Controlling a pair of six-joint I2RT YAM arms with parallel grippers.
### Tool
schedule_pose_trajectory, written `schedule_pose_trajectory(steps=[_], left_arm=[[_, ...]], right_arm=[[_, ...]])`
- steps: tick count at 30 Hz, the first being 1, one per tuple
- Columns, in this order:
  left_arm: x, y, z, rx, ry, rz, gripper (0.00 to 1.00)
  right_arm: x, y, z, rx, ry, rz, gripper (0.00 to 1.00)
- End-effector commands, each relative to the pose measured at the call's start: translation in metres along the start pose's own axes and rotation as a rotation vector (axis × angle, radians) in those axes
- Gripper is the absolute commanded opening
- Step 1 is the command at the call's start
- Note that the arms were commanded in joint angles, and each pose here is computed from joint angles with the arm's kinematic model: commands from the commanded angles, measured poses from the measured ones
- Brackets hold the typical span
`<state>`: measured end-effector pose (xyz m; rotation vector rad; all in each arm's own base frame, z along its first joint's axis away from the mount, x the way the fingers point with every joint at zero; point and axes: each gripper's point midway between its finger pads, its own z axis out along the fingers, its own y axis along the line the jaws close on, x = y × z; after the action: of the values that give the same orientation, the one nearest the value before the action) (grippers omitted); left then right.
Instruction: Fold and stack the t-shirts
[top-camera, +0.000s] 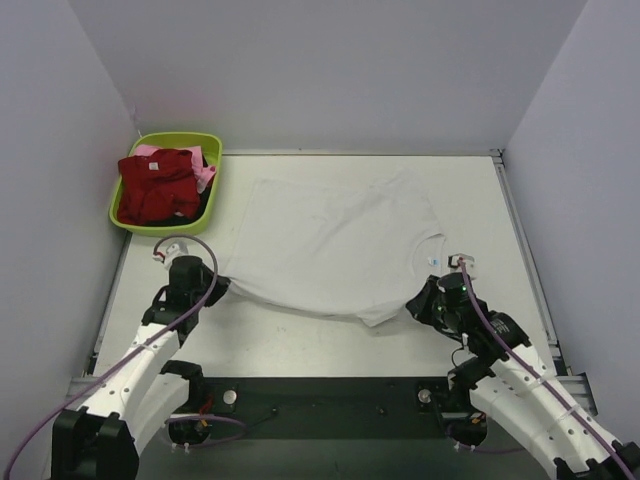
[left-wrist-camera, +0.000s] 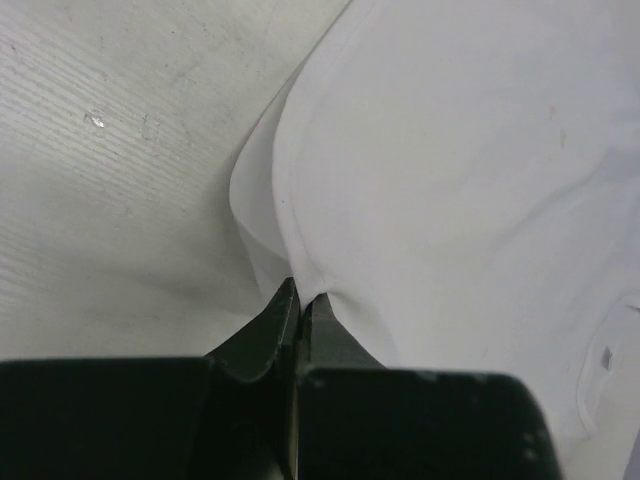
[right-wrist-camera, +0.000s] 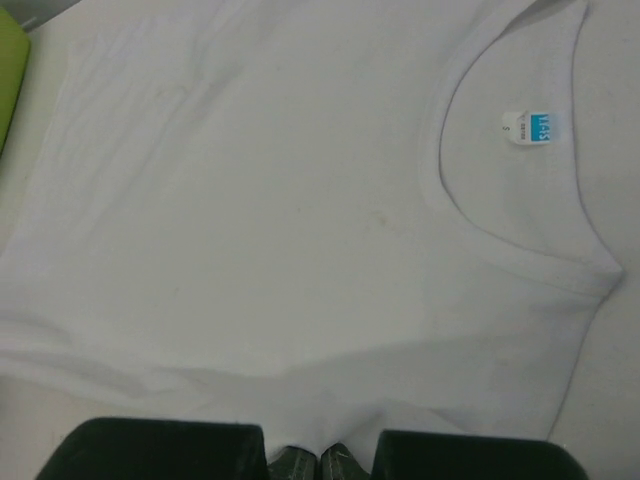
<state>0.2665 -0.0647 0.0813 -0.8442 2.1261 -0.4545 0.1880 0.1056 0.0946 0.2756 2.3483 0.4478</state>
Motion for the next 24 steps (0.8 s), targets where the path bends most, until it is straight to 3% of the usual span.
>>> schedule_pose_trajectory(steps=[1,14,24], left_arm=[[0.005,0.003,-0.010,0.003,0.006,-0.028,0.00],[0.021,0.016,-0.007,-0.040,0.055,-0.030,0.00],[0.009,-0.001,-0.012,-0.010,0.048,-0.036,0.00]], right_arm=[[0.041,-0.004,-0.010,-0.007,0.133,0.020,0.00],[0.111,-0.003,-0.017,0.020,0.395,-0.104,0.00],[0.133,-0.006,-0.035,0.061,0.524,-0.213,0.00]])
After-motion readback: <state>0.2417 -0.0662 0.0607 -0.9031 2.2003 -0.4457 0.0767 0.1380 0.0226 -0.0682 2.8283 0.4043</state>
